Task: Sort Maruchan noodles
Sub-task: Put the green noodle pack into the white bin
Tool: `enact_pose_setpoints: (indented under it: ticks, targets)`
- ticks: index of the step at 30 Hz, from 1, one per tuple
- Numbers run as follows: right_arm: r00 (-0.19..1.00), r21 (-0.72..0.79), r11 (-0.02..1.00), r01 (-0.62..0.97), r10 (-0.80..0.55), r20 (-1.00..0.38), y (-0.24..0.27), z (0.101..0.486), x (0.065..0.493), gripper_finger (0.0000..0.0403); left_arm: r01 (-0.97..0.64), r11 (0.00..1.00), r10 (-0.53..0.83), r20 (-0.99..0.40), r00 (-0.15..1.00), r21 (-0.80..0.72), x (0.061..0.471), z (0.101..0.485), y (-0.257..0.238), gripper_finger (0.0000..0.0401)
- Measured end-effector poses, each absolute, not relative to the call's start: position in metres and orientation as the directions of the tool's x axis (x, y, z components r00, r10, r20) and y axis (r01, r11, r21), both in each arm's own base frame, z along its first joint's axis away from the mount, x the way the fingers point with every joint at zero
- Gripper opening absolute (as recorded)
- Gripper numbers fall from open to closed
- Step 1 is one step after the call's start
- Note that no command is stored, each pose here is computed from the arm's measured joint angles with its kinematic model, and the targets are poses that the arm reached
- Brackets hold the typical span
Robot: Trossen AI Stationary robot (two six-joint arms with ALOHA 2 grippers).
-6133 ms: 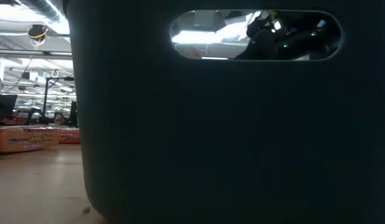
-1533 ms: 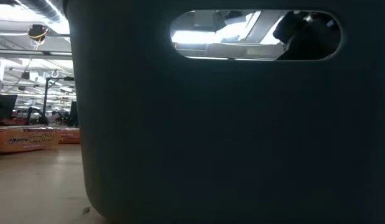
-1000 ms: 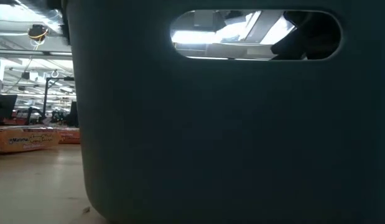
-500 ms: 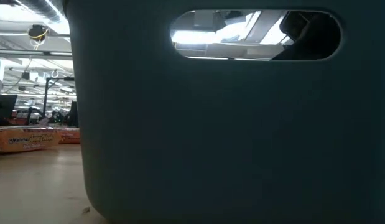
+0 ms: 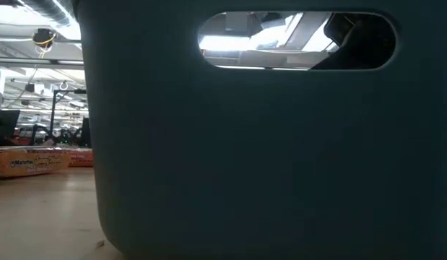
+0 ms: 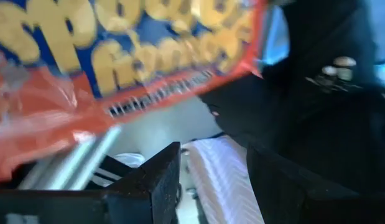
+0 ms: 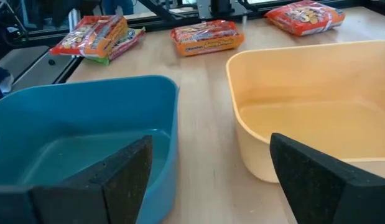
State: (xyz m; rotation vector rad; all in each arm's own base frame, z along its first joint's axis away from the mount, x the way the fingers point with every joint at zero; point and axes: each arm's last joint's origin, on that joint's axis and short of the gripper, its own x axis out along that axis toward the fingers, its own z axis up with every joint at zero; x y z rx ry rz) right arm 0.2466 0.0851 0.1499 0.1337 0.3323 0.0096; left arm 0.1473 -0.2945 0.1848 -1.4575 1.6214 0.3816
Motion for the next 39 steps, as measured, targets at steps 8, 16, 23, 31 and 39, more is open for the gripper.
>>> enact_pose_setpoints:
  ticks: [8,16,23,31,39]
  targets:
    - [0.945,0.134,0.991,0.013,0.031,-0.325,0.085,0.15,0.247,0.0307,-0.918,0.313,-0.582,-0.813,0.018,-0.245,0.144,0.169,-0.297,0.0176]
    - [0.945,0.137,0.99,0.014,0.031,-0.326,0.085,0.15,0.247,0.0307,-0.89,0.364,-0.428,-0.898,0.104,-0.276,0.144,0.165,-0.283,0.0176]
    - [0.947,0.146,0.989,0.016,0.032,-0.32,0.085,0.15,0.247,0.0307,-0.858,0.468,-0.194,-0.972,0.133,-0.211,0.153,0.159,-0.256,0.0175]
    - [0.957,0.143,0.99,0.005,0.036,-0.289,0.088,0.16,0.254,0.0307,-0.796,0.588,0.092,-0.967,0.239,-0.141,0.176,0.184,-0.221,0.0175]
    - [0.964,0.117,0.993,-0.009,0.04,-0.262,0.09,0.169,0.261,0.0307,-0.754,0.655,0.303,-0.933,0.192,0.057,0.191,0.2,-0.184,0.0175]
